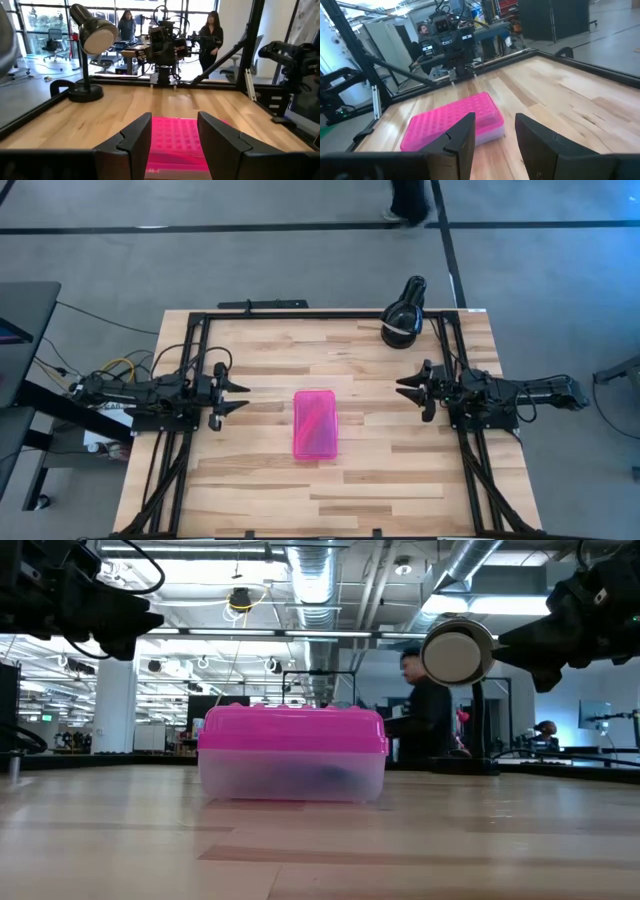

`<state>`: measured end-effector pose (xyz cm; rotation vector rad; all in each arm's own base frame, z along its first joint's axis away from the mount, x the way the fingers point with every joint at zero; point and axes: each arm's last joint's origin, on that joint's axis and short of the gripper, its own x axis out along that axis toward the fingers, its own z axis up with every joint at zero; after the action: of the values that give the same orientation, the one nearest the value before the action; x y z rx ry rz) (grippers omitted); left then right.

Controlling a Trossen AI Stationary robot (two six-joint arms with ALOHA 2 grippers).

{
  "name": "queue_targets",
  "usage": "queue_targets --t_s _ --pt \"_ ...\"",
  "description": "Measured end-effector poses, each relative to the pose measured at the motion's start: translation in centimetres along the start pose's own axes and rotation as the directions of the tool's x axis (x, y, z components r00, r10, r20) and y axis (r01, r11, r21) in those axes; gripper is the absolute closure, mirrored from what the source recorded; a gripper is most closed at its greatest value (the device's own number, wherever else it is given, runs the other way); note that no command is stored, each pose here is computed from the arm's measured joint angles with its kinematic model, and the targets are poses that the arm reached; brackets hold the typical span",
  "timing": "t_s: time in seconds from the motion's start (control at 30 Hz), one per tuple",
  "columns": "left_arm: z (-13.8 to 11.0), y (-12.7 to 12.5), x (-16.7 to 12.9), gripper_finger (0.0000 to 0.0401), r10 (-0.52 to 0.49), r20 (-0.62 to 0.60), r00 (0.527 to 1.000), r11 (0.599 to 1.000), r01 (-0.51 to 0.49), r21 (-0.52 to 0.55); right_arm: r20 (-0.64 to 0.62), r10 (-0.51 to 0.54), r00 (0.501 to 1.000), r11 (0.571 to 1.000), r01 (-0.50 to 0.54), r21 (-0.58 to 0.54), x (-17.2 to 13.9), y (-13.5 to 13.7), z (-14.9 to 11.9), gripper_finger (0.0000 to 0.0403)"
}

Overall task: Pick & place school supplies into a supply box
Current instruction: Return to Home Position

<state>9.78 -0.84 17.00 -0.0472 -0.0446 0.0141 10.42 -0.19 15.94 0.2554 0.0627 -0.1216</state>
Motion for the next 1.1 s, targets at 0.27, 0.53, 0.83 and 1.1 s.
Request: queue_targets --t_s 0.27,0.53,0.83,1.1 --pt "0.0 0.01 0.0 0.0247 0.002 0.0 1.0 1.0 -0.002 -0.022 0.001 0.0 1.0 1.0 0.0 0.0 0.0 0.0 0.01 0.0268" --pt "-0.01 0.0 0.0 0.0248 0.002 -0.001 1.0 1.0 -0.002 0.0 0.001 -0.004 1.0 0.987 0.004 -0.164 0.0 -0.04 0.02 0.027" --pt "-0.09 -0.13 0.0 0.0248 -0.043 -0.011 0.999 0.966 0.044 0.253 -0.038 0.086 0.996 0.961 -0.093 -0.262 -0.03 0.33 -0.23 0.027" --pt "-0.17 -0.23 -0.01 0.0248 -0.081 -0.019 0.997 0.936 0.082 0.343 -0.047 0.115 0.992 0.932 -0.124 -0.342 -0.06 0.56 -0.31 0.027"
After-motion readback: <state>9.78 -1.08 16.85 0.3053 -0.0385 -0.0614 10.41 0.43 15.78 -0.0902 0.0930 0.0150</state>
